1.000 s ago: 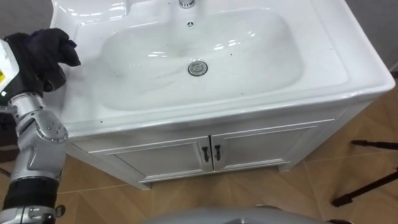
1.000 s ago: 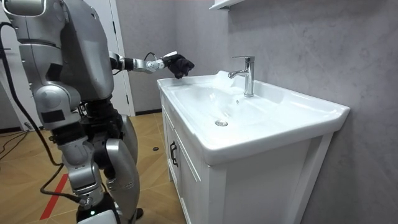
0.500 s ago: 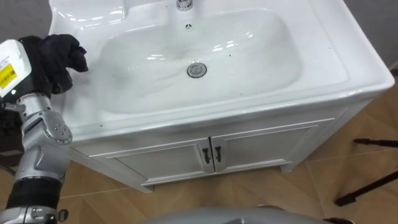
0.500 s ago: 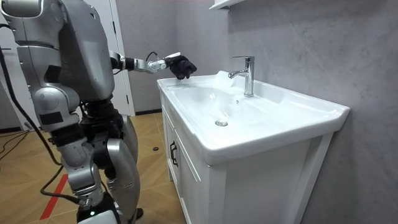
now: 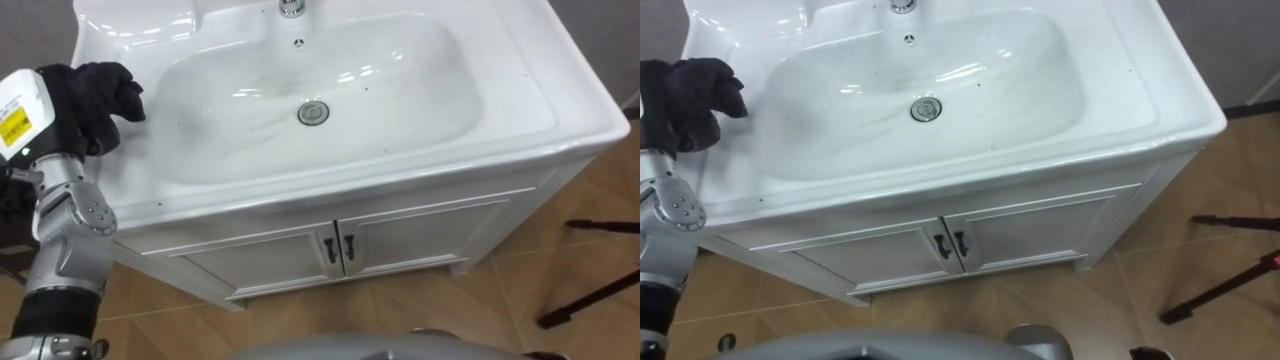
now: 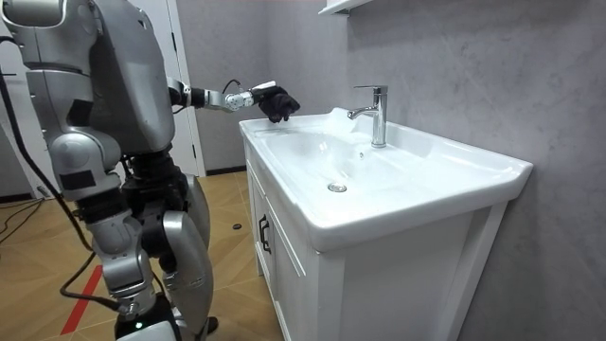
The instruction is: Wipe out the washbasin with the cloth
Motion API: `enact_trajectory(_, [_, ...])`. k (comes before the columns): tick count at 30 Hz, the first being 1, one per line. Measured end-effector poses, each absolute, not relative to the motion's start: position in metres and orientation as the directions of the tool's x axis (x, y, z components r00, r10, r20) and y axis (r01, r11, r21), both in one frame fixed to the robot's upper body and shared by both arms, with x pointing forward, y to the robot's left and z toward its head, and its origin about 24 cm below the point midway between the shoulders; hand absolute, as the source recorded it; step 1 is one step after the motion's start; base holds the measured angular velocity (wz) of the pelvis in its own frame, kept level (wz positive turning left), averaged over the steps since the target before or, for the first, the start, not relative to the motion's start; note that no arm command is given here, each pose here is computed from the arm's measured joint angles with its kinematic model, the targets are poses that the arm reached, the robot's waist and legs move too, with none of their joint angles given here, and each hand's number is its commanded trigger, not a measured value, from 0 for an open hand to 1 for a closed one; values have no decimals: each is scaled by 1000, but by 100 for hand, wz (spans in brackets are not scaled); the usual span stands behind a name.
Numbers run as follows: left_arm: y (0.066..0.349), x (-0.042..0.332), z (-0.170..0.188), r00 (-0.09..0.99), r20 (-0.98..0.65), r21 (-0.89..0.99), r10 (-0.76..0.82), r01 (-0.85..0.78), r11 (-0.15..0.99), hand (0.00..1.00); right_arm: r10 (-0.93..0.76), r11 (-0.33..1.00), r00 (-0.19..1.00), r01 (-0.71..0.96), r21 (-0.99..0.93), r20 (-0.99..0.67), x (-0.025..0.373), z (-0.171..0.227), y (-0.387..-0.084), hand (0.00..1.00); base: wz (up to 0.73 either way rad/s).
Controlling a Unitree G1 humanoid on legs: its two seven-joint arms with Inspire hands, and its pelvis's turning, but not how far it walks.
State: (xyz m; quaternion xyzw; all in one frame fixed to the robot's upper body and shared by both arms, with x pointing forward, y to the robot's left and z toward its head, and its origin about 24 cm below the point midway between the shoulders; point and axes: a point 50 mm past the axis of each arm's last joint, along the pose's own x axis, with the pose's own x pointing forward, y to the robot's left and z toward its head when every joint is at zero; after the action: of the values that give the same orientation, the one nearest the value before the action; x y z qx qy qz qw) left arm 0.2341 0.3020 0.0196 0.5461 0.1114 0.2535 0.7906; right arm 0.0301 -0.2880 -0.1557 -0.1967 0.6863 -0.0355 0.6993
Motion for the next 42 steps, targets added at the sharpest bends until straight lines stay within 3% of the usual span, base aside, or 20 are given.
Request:
enact_trajectory(1, [302,234,19,846,98,921,524,-276,275,100,-322,919,56,-220,-326,-945,30,-156,-288,0,0])
enact_trajectory(2, [303,233,16,845,87,924,528,-267,275,67,-325,918,56,-220,-329,-944,30,-156,-288,0,0])
enact_trajectory(3, [304,231,13,842,70,927,534,-252,277,60,-325,918,55,-221,-329,-944,30,-156,-288,0,0])
enact_trajectory(4, [305,231,11,842,60,929,536,-244,279,7,-325,918,54,-223,-328,-944,29,-156,-288,0,0])
enact_trajectory(5, [305,228,9,842,43,931,537,-229,285,0,-325,917,50,-227,-327,-945,28,-156,-288,0,0])
enact_trajectory(13, [307,214,-14,823,-73,938,563,-136,320,0,-326,918,27,-230,-324,-945,19,-156,-289,0,0])
enact_trajectory(39, [306,219,-11,833,-112,926,541,-110,362,0,-327,903,41,-281,-325,-944,24,-155,-288,0,0])
enact_trajectory(42, [308,220,-11,818,-141,890,557,-141,433,0,-325,902,48,-285,-325,-944,25,-155,-288,0,0])
